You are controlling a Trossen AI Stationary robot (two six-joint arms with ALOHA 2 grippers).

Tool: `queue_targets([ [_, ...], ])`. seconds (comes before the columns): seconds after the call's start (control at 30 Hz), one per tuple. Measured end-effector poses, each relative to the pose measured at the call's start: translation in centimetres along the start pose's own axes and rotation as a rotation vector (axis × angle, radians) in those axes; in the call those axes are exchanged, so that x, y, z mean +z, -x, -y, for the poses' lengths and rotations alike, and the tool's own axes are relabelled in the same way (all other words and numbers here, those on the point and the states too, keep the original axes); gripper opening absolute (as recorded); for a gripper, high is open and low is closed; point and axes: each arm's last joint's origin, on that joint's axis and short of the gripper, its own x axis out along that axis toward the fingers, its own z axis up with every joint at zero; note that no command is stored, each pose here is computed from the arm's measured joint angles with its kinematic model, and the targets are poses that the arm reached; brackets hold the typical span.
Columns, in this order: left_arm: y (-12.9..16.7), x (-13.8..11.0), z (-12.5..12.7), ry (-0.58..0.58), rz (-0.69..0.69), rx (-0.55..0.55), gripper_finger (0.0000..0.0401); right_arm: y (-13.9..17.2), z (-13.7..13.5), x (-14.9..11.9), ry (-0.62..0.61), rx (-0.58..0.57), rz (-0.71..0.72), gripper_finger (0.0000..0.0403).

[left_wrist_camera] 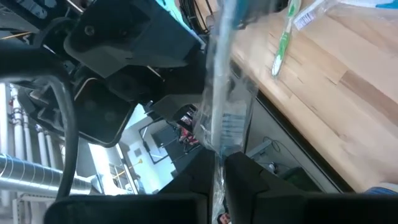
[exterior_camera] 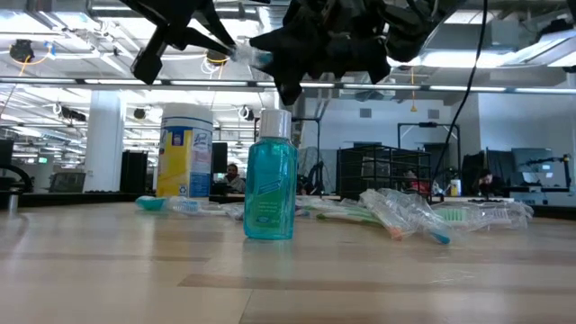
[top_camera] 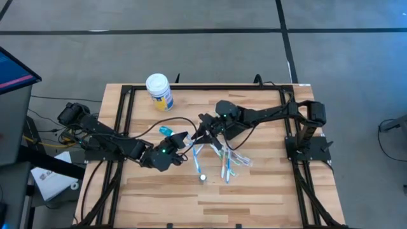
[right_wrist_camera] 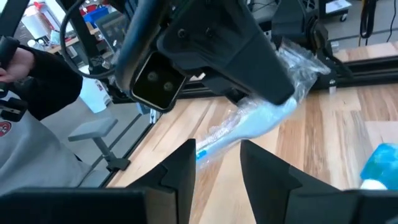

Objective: Pick & Place toothbrushing station
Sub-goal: Put the blue toothbrush into the mesh organizer

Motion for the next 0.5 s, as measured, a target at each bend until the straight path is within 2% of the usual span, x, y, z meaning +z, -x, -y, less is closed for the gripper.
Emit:
queue_targets([
  [0.23,0.00,0.00,0.00,0.000,0.002,0.000,0.0016,0.00,0.05,-0.16,-0.009,-0.009,-0.014,0.0118],
  [0.4,0.00,0.00,0.00,0.000,0.001,0.000,0.0016,0.01,0.20,-0.23,-0.015,-0.056,-0.013,0.0118],
  [0.5,0.00,0.00,0.00,0.000,0.001,0.000,0.0017,0.01,0.20,-0.22,-0.052,-0.057,-0.011,0.0118],
])
